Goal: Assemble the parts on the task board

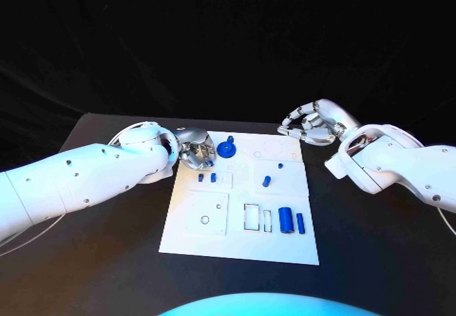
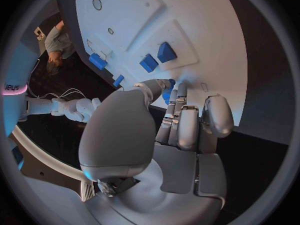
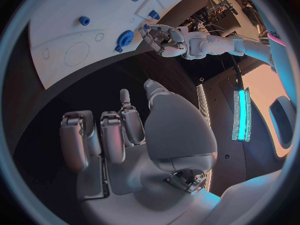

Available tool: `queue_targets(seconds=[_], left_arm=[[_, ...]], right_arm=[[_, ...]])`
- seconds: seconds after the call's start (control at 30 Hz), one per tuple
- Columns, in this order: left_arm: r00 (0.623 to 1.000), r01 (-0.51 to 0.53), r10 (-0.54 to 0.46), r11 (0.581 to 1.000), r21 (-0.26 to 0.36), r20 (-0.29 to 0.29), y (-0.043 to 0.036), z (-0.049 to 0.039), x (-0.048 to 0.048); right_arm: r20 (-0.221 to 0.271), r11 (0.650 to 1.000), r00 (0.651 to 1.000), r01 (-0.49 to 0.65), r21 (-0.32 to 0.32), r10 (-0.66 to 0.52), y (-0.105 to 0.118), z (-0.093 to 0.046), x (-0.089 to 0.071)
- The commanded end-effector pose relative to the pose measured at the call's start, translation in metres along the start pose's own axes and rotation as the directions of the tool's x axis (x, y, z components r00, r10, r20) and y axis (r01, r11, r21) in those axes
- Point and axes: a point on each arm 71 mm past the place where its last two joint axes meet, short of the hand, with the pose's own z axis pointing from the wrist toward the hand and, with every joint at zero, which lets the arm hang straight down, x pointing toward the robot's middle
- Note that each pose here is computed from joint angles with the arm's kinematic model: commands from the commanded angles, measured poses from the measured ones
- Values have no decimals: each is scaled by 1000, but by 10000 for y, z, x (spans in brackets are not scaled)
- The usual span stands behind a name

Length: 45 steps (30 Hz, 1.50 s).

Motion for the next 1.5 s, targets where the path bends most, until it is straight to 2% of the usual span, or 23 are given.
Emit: queue_targets(seconds=[0.03,0.67,0.93,1.1,1.2,1.3,1.4,1.5], left_arm=[[1000,2,-2,1000,1,-2,-10,3,12],[999,35,-35,999,11,32,8,-23,-14],[998,50,-50,999,9,46,40,-46,-27],[996,74,-74,997,6,55,85,-87,-38],[991,115,-116,993,13,72,129,-137,-61],[973,206,-208,978,31,102,193,-216,-110],[940,305,-310,951,58,140,253,-297,-168],[884,412,-425,905,106,193,315,-390,-239]], right_arm=[[-6,1000,1000,8,-9,-8,8,1,9],[-3,1000,1000,10,-4,-10,-9,0,-4],[-5,1000,1000,12,-1,-12,-16,0,-6],[-23,1000,999,25,6,-25,-35,8,2],[-42,999,998,50,1,-50,-41,12,14],[-79,995,991,103,-14,-104,-43,15,39],[-123,985,977,170,-33,-173,-42,16,75],[-163,962,948,266,-65,-274,-32,17,122]])
